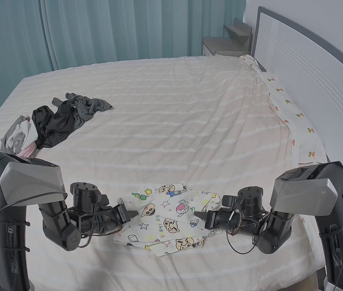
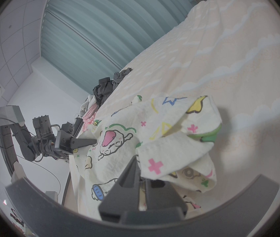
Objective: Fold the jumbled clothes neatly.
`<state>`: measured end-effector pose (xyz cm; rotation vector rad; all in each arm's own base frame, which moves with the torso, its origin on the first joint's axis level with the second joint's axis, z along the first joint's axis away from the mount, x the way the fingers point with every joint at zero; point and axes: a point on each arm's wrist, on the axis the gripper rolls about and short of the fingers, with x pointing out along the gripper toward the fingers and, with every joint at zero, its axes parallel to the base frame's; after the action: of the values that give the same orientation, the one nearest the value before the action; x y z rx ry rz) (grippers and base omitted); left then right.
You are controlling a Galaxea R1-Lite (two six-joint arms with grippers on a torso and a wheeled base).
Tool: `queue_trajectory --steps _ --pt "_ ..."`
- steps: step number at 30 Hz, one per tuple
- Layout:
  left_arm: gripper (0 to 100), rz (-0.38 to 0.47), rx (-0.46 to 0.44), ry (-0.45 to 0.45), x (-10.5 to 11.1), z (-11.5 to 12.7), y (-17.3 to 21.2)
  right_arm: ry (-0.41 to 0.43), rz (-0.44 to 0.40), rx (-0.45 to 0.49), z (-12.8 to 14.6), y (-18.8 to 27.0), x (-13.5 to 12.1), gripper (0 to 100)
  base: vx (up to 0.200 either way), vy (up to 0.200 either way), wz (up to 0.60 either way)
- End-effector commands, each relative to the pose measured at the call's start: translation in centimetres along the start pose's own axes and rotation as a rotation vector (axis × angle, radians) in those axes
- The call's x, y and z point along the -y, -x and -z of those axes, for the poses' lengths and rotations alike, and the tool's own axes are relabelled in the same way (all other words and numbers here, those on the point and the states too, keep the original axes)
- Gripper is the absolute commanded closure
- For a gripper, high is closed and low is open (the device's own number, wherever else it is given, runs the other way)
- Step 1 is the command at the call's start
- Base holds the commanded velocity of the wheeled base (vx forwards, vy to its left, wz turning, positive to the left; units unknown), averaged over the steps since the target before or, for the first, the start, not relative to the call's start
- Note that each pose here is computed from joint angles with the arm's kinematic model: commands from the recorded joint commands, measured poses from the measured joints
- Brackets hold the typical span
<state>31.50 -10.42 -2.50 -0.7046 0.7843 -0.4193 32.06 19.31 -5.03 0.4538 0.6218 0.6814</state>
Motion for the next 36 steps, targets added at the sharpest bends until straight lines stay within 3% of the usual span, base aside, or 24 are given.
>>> queue_trajectory --steps 1,6,36 --pt "100 0.008 0.008 -0.002 0.3 -0.2 0.2 -0.033 -0.001 0.003 -0.1 0.1 -0.1 100 0.000 0.000 0.00" --pt "100 0.017 0.022 -0.009 0.8 -0.5 0.7 -0.047 -0.003 0.007 -0.3 0.4 -0.3 100 0.000 0.000 0.00" --pt "100 0.007 0.043 -0.006 1.1 -0.7 2.1 -0.039 -0.023 0.027 -0.3 0.4 -0.6 100 0.000 0.200 0.00"
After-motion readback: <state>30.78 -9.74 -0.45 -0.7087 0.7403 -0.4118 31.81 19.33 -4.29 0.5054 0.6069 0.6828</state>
